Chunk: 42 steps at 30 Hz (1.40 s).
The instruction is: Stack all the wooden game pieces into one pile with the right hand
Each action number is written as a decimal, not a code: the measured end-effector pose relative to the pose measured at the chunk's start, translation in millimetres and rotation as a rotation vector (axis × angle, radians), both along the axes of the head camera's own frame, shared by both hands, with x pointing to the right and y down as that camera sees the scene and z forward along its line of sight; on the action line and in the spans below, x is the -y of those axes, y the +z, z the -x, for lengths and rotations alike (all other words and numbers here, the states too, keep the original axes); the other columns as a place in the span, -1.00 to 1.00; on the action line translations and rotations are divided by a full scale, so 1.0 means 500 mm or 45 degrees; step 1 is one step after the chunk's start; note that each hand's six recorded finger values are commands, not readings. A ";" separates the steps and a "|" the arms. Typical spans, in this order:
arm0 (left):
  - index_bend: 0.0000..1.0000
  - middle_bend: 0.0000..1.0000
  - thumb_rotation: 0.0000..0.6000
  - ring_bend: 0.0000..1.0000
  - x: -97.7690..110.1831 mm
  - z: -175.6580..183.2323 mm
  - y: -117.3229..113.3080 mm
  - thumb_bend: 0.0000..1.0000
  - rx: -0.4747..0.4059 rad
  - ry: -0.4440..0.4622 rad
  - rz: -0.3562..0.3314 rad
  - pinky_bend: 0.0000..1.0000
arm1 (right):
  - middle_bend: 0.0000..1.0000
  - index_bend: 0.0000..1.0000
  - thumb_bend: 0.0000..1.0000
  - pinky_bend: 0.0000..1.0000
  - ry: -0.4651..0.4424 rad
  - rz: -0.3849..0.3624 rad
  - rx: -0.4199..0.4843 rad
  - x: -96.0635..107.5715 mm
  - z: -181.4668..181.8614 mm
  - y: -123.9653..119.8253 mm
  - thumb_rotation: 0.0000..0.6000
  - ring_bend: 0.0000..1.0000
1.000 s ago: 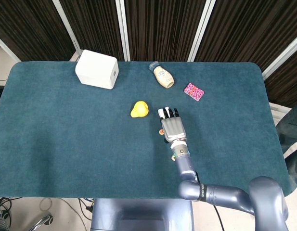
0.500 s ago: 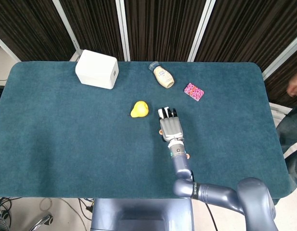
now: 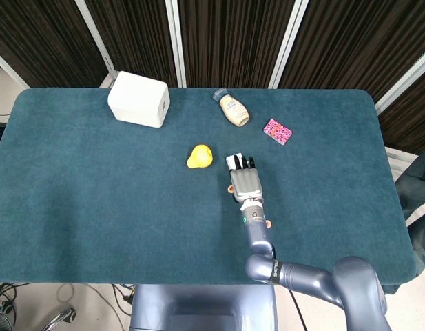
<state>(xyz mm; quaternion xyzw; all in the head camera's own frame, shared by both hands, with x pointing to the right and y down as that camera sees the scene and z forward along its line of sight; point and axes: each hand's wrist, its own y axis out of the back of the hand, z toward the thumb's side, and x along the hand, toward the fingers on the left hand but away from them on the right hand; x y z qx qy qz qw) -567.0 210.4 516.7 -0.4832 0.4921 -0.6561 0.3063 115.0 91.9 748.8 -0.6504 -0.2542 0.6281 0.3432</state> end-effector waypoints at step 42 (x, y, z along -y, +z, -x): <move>-1.00 -1.00 1.00 -1.00 0.001 0.004 0.001 -0.81 0.004 -0.006 0.002 -0.85 | -1.00 -0.01 -0.23 -1.00 0.004 0.016 0.006 -0.012 0.009 0.016 1.00 -1.00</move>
